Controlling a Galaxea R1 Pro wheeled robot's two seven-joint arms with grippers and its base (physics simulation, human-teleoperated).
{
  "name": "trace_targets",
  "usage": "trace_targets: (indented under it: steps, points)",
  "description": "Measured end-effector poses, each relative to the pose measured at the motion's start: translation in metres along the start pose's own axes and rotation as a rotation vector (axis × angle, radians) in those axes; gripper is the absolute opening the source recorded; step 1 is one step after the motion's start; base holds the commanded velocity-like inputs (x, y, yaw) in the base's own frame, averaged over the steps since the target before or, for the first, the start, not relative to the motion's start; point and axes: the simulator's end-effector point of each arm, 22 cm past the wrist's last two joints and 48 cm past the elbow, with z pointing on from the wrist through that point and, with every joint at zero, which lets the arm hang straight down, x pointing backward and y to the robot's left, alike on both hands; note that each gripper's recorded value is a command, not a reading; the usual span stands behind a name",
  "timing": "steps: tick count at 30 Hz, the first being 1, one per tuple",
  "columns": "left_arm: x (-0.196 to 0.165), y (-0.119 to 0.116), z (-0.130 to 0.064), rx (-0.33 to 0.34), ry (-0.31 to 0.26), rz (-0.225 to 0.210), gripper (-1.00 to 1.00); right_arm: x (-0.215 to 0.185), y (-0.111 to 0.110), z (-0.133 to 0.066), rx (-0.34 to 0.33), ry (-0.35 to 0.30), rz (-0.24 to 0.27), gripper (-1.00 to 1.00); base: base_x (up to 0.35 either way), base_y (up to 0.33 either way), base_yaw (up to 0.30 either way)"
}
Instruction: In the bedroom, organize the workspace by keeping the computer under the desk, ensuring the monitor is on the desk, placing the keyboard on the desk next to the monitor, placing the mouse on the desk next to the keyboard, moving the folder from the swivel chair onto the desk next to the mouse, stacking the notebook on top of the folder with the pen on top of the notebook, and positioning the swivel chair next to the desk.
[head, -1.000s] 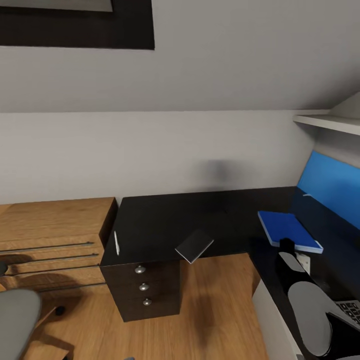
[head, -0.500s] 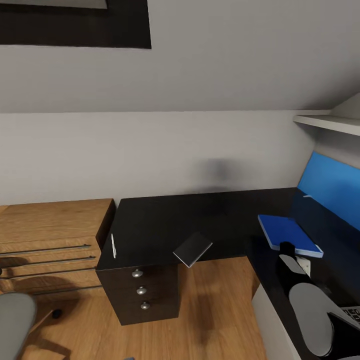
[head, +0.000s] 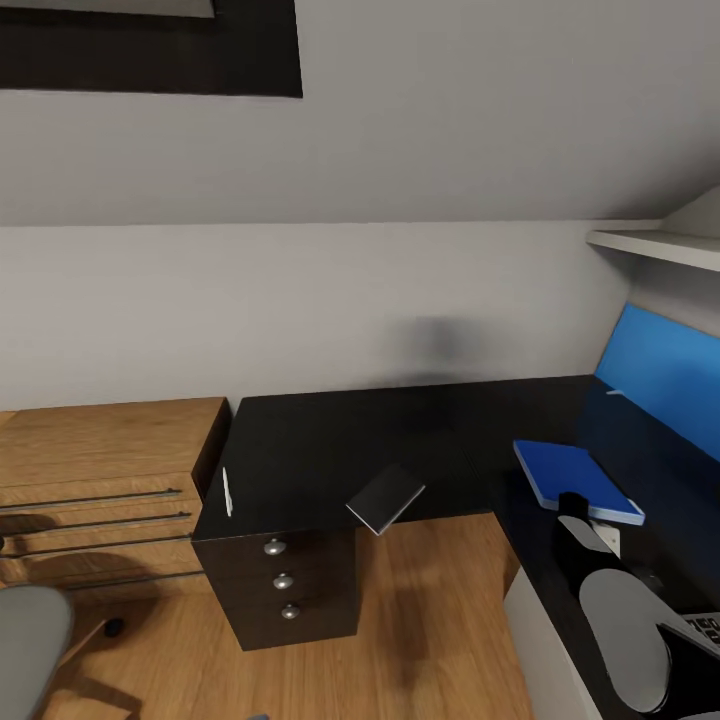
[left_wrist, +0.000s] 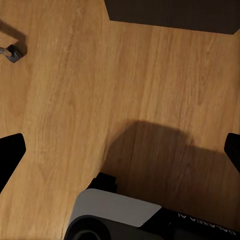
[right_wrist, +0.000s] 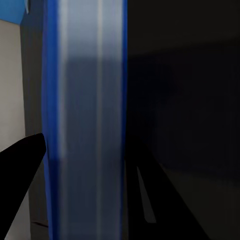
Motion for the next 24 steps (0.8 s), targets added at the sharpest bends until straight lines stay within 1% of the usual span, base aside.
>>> trace_targets:
  steps: [17, 18, 24]
  points:
    - [0.0, 0.0002, 0.0001, 0.0, 0.0, 0.001, 1.0, 0.0004, -0.0004, 0.0, 0.001, 0.002, 0.002, -1.0, 0.0, 0.0, 0.0]
    - [-0.0001, 0.0002, 0.0, 0.0, 0.0, 0.001, 1.0, 0.0001, 0.0001, 0.0002, 0.0, 0.002, 0.002, 1.0, 0.0, 0.0, 0.0]
    - [0.0, 0.0002, 0.0001, 0.0, 0.0, 0.001, 1.0, 0.0001, 0.0005, 0.0002, -0.001, 0.003, 0.001, 1.0, 0.0, 0.0, 0.0]
